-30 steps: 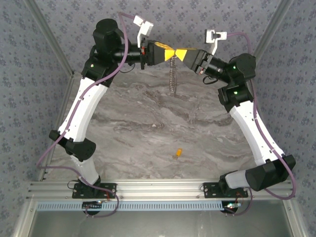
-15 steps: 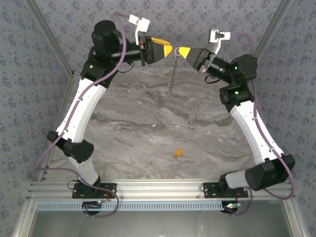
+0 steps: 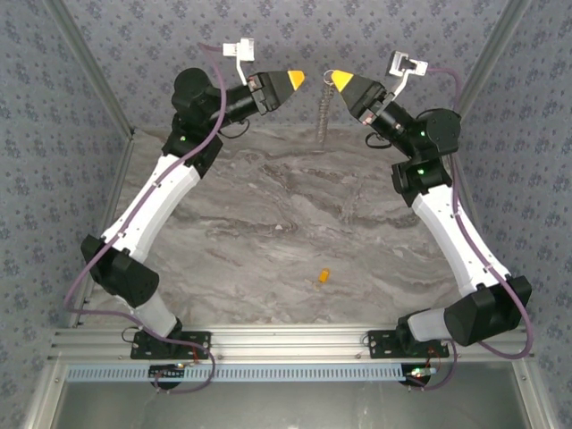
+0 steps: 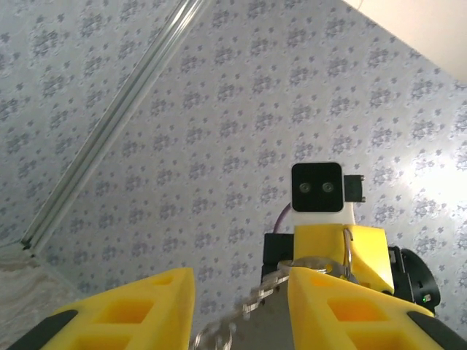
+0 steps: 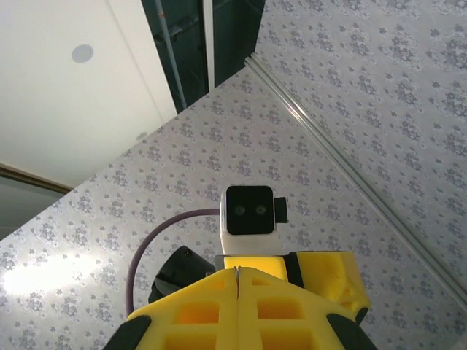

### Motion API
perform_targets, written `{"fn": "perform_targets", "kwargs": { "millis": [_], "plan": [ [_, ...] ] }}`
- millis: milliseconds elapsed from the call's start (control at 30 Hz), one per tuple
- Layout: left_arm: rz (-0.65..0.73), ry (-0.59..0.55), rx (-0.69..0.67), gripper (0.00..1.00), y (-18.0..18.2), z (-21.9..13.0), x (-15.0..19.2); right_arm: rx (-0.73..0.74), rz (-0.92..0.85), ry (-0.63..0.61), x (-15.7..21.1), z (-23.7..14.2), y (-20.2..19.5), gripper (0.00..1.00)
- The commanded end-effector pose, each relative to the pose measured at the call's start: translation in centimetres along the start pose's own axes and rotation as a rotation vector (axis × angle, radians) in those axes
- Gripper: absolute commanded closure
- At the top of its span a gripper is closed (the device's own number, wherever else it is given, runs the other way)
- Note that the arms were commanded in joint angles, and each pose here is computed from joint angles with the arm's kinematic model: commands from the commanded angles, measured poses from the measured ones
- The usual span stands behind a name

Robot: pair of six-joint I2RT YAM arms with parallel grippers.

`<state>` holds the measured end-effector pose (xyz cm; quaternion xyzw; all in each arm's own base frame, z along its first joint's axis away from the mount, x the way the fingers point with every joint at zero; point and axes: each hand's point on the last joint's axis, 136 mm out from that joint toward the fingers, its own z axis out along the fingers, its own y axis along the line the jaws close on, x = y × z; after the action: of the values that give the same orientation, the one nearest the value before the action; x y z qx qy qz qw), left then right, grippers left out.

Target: Put the keys on the keyring

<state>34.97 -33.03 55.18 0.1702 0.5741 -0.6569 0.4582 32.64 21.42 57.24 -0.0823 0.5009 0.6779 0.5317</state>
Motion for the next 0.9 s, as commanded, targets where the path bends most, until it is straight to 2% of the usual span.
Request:
{"fn": "perform_targets", "kwargs": {
  "millis": [0,333,867],
  "plan": [
    [0.053,-0.082,0.118,0.64,-4.9,-0.6,-2.0,-0.054,-0.023,-0.055,-0.9,0.2,1.8,1.0],
    [0.055,-0.068,0.159,0.67,-6.1,0.2,-1.4,-0.061,-0.014,-0.048,-0.2,0.6,1.8,1.0],
    [0.056,-0.051,0.209,0.65,-7.6,0.5,-0.5,-0.052,-0.004,-0.049,0.1,0.6,1.6,1.0]
  ]
}}
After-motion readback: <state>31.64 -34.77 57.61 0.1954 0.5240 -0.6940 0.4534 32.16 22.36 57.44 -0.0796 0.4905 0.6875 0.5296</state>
